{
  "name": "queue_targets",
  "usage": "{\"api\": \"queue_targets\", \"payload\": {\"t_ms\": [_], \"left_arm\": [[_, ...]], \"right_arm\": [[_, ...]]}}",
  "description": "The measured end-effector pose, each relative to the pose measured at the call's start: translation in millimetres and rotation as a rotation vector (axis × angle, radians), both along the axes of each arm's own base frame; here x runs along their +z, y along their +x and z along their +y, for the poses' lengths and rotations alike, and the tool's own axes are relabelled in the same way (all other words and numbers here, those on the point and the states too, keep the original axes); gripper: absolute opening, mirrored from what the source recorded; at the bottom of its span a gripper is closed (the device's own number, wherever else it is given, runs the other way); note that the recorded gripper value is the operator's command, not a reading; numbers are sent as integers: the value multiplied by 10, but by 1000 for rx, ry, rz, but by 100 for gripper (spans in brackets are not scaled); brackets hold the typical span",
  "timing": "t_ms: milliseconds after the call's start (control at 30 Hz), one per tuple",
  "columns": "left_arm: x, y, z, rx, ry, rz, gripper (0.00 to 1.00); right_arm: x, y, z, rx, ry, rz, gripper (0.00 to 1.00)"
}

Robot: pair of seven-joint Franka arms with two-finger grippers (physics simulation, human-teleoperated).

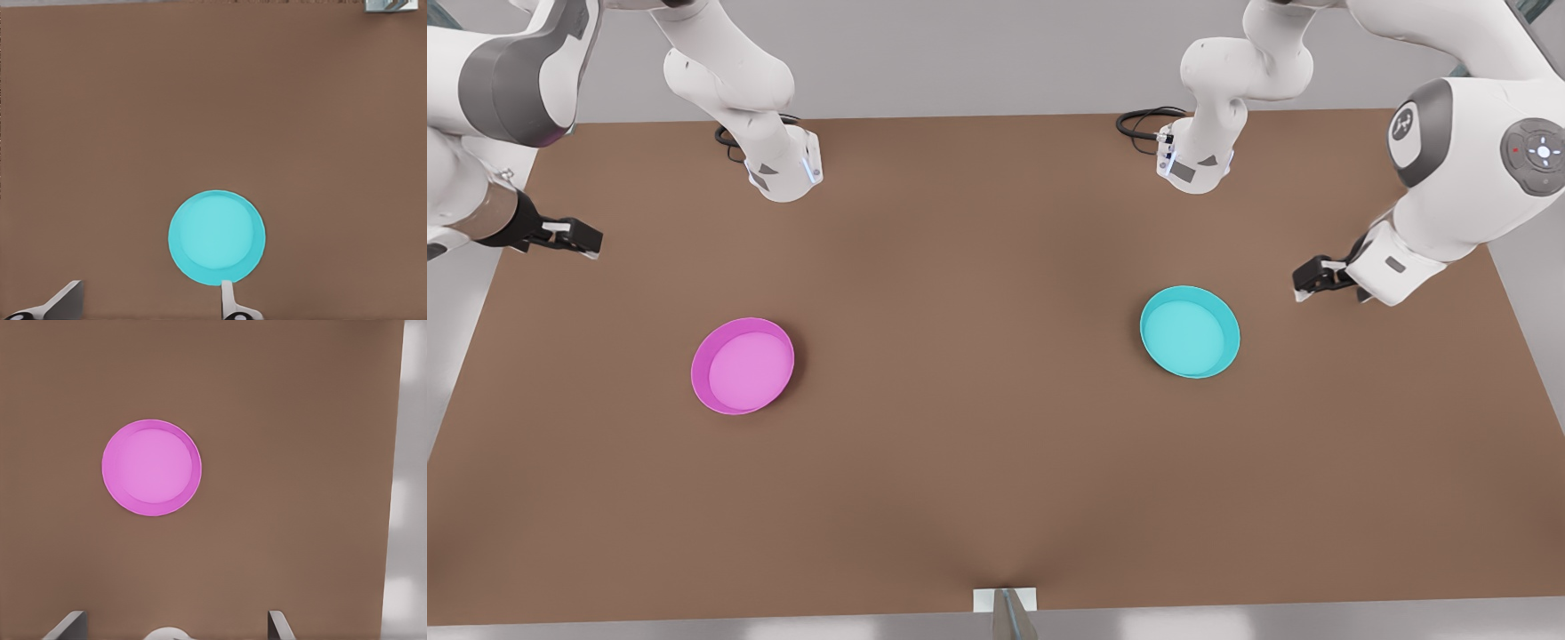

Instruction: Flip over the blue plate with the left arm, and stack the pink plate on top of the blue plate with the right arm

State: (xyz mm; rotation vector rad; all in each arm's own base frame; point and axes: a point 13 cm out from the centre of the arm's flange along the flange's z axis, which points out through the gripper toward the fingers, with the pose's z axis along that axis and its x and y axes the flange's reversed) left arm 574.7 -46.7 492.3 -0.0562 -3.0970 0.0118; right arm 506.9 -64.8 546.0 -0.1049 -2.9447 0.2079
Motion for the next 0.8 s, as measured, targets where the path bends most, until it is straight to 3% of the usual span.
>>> {"api": "queue_targets", "payload": {"t_ms": [100, 167, 267, 433, 800], "left_arm": [[-340, -58, 99, 15, 10, 64, 100], [-1184, -233, 421, 94, -14, 207, 100], [-2512, -742, 736, 230, -148, 363, 100], [-3402, -849, 793, 287, -314, 331, 100], [-4258, -936, 827, 58, -436, 242, 100]], "right_arm": [[-5, 10, 11, 3, -1, -1, 100], [-17, 14, 18, 5, -2, 1, 100], [-35, 14, 12, 4, -2, 4, 100], [-104, 36, -31, -5, -1, 17, 100], [-93, 33, -27, -5, -7, 16, 100]]}}
